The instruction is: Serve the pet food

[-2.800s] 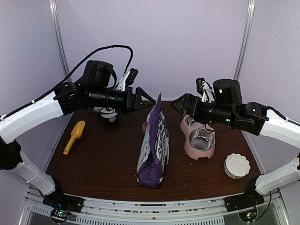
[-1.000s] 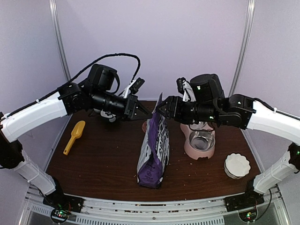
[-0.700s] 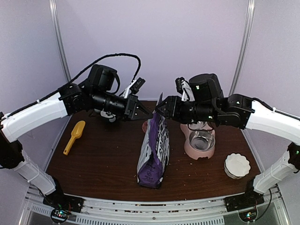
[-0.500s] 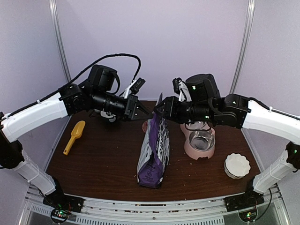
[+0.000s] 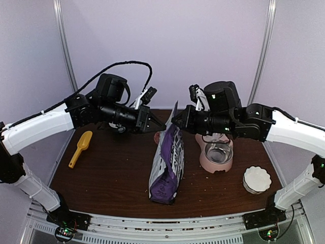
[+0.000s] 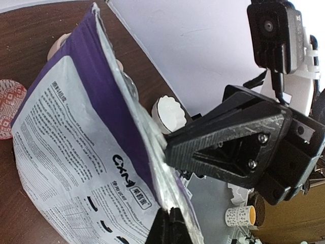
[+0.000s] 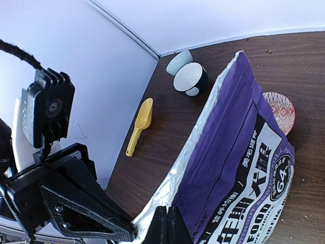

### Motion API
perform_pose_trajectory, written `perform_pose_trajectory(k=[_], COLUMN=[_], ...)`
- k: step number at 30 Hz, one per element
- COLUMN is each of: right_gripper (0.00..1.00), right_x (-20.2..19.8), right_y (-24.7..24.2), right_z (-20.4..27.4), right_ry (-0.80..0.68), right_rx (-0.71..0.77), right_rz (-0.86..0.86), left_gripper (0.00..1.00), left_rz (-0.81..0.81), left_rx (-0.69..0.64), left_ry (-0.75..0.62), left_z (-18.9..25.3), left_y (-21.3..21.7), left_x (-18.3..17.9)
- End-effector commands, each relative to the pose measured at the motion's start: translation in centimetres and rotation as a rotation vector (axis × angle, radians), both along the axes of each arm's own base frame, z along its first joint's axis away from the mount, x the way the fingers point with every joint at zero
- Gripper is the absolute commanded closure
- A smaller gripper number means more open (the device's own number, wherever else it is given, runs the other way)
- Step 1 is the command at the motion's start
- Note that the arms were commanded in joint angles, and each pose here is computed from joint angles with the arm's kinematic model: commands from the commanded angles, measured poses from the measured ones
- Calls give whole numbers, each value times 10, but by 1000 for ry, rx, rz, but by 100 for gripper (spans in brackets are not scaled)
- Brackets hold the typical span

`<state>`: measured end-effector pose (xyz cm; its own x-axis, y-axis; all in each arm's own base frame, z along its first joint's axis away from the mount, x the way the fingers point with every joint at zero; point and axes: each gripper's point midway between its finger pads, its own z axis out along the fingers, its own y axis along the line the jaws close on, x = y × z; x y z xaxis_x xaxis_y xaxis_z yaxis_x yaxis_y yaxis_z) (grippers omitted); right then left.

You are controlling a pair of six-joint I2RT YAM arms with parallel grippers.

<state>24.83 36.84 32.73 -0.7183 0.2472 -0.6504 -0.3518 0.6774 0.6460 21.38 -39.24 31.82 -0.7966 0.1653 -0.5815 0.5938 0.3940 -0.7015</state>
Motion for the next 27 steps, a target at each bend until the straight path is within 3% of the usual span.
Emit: perform_pose_trajectory(k=[1,15,27], right_gripper=[100,100,94], right_x=[-1,-7,-3], right_y=[-24,-11,-18], right_z=[-25,-9,-6], right_ry=[33,9,-13], right_rx=[-106,-59,-89], right_rz=[-65,11,-18], left_gripper=[100,100,70], left_rz=[66,-22,-49], left_rx=[-15,0,23], left_ry=[-28,37,49], left_z=[6,-4,-3], left_y=[7,-7,-11], left_x=[8,0,-3])
